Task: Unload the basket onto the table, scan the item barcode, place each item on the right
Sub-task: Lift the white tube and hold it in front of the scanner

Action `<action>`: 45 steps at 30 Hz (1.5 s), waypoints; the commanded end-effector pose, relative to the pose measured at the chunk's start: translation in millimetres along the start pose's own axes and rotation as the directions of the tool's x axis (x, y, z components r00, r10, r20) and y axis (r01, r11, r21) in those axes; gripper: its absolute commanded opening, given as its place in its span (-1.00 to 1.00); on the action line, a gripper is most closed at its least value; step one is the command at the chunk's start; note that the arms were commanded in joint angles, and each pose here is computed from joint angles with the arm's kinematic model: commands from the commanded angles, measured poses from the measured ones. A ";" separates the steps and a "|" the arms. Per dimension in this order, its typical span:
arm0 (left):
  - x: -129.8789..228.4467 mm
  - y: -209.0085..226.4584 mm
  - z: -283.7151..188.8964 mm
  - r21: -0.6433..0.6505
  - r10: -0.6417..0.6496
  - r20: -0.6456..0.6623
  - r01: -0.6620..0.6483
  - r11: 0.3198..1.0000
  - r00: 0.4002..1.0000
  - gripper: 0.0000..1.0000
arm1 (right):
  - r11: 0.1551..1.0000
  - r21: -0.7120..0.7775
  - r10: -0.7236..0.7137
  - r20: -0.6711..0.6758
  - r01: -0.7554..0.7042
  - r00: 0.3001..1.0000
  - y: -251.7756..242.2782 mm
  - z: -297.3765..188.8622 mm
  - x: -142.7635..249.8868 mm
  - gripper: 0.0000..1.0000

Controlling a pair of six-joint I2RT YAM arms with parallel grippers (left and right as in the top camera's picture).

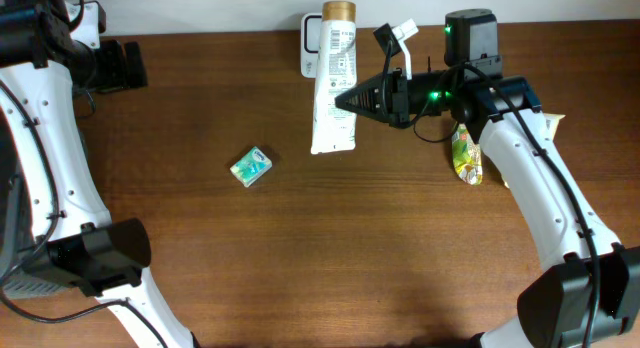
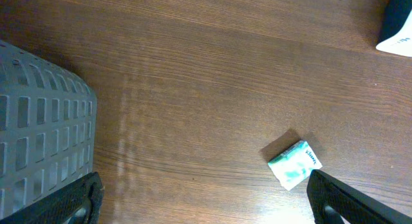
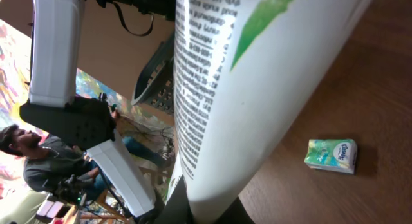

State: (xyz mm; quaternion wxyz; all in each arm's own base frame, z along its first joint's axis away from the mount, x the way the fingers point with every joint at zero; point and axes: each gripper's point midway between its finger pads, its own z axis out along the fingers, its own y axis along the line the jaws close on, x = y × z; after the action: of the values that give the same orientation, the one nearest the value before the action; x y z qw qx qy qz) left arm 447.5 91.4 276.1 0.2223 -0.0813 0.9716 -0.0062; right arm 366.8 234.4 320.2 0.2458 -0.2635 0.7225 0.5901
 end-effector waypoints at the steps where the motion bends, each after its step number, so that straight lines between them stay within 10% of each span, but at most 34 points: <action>1: -3.6 0.7 -6.2 0.004 0.009 0.023 -0.010 1.000 1.000 0.98 | 0.997 0.072 -0.018 0.038 0.015 0.999 10.9 -7.6 -15.6 -0.92; 7: -3.6 0.7 -6.2 0.004 0.009 0.023 -0.010 1.000 1.000 0.98 | 0.844 0.533 0.040 0.065 -0.069 0.997 -43.4 -18.1 -18.1 -0.93; 13: -3.6 0.7 -6.2 0.004 0.009 0.023 -0.010 1.000 1.000 0.98 | 0.396 0.902 -0.179 -0.107 0.171 0.978 -52.0 -60.3 -68.7 -0.92; 20: -3.6 0.7 -6.2 0.004 0.009 0.023 -0.010 1.000 1.000 0.98 | -0.162 0.856 -0.238 -0.517 0.491 0.822 -148.2 -53.2 -109.7 -0.92; 24: -3.6 0.7 -6.2 0.004 0.009 0.023 -0.010 1.000 1.000 0.98 | -0.328 0.704 -0.173 -0.701 0.630 0.692 -210.8 -37.6 -116.1 -0.92; 45: -3.6 0.7 -6.2 0.004 0.009 0.023 -0.010 1.000 1.000 0.98 | -0.366 0.565 -0.073 -0.810 0.739 0.582 -318.4 -1.3 -72.8 -0.92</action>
State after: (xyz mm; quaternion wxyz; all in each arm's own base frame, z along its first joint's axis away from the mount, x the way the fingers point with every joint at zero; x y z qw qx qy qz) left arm 447.5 91.4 276.1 0.2223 -0.0813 0.9716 -0.0062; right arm 633.4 193.8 111.4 0.3740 -0.4076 0.7538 -0.3546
